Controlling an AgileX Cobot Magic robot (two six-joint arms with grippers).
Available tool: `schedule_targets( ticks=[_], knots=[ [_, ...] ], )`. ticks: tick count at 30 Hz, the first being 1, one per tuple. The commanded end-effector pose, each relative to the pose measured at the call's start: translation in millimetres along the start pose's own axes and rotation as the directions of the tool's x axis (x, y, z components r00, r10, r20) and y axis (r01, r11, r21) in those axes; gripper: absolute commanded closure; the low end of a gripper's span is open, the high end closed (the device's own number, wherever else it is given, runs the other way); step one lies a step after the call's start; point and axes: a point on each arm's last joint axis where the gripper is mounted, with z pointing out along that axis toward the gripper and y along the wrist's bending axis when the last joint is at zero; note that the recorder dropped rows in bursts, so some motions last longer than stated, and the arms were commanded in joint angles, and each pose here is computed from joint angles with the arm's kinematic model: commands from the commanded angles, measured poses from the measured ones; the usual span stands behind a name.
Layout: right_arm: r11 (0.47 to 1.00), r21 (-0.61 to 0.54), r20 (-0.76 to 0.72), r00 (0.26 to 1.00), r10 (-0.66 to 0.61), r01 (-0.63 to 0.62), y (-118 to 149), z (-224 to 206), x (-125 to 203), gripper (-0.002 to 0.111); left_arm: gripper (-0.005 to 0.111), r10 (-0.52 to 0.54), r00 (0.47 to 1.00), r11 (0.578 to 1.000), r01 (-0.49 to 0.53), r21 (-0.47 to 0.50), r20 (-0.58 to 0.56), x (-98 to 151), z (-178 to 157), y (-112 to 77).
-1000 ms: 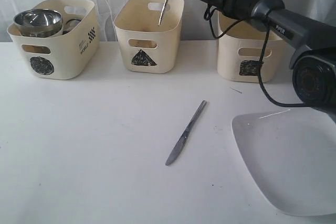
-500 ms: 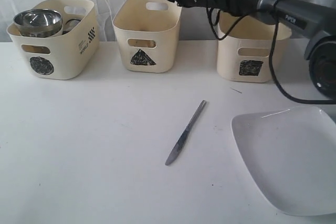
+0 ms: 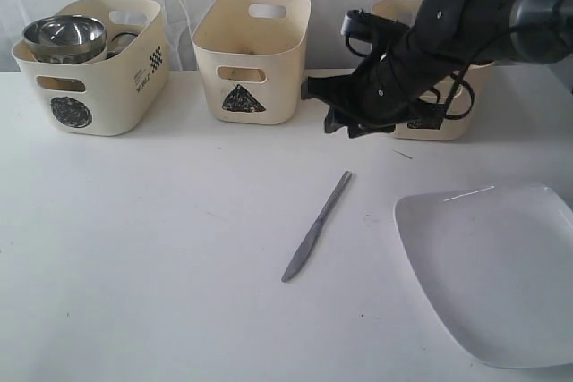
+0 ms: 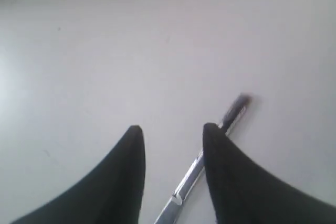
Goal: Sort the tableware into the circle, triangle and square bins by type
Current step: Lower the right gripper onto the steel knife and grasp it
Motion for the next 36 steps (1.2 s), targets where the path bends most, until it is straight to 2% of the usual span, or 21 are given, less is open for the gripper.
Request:
schedule_targets(
  ticks=[1, 6, 12, 16, 23, 26, 36],
  knots=[
    [0.991, 0.091, -0.005, 0.995, 0.104, -0.103, 15.2, -16.7, 27.9, 0.073, 0.107, -0.005, 1.0, 1.0, 0.005, 0.008, -0.002, 1.3, 0.2, -0.4],
    [0.972, 0.217, -0.004, 0.995, 0.098, -0.095, 31.7, -12.7, 46.2, 0.073, 0.107, -0.005, 1.0, 1.0, 0.005, 0.008, -0.002, 1.3, 0.2, -0.4],
    [0.905, 0.328, 0.071, 0.962, 0.263, -0.272, 36.1, -2.7, 52.6, 0.073, 0.107, -0.005, 1.0, 1.0, 0.005, 0.008, -0.002, 1.3, 0.2, -0.4],
    [0.868, 0.399, 0.064, 0.954, 0.294, -0.294, 40.6, 11.9, 48.4, 0.073, 0.107, -0.005, 1.0, 1.0, 0.005, 0.008, -0.002, 1.3, 0.2, -0.4],
    [0.847, 0.456, 0.024, 0.955, 0.295, -0.273, 60.9, 34.0, 38.9, 0.073, 0.107, -0.005, 1.0, 1.0, 0.005, 0.008, -0.002, 1.3, 0.2, -0.4],
    [0.855, 0.439, 0.013, 0.953, 0.301, -0.276, 65.5, 41.2, 34.9, 0.073, 0.107, -0.005, 1.0, 1.0, 0.005, 0.008, -0.002, 1.3, 0.2, -0.4],
    [0.834, 0.469, -0.019, 0.941, 0.338, -0.29, 49.2, 62.4, 31.8, 0.073, 0.107, -0.005, 1.0, 1.0, 0.005, 0.008, -0.002, 1.3, 0.2, -0.4]
  ],
)
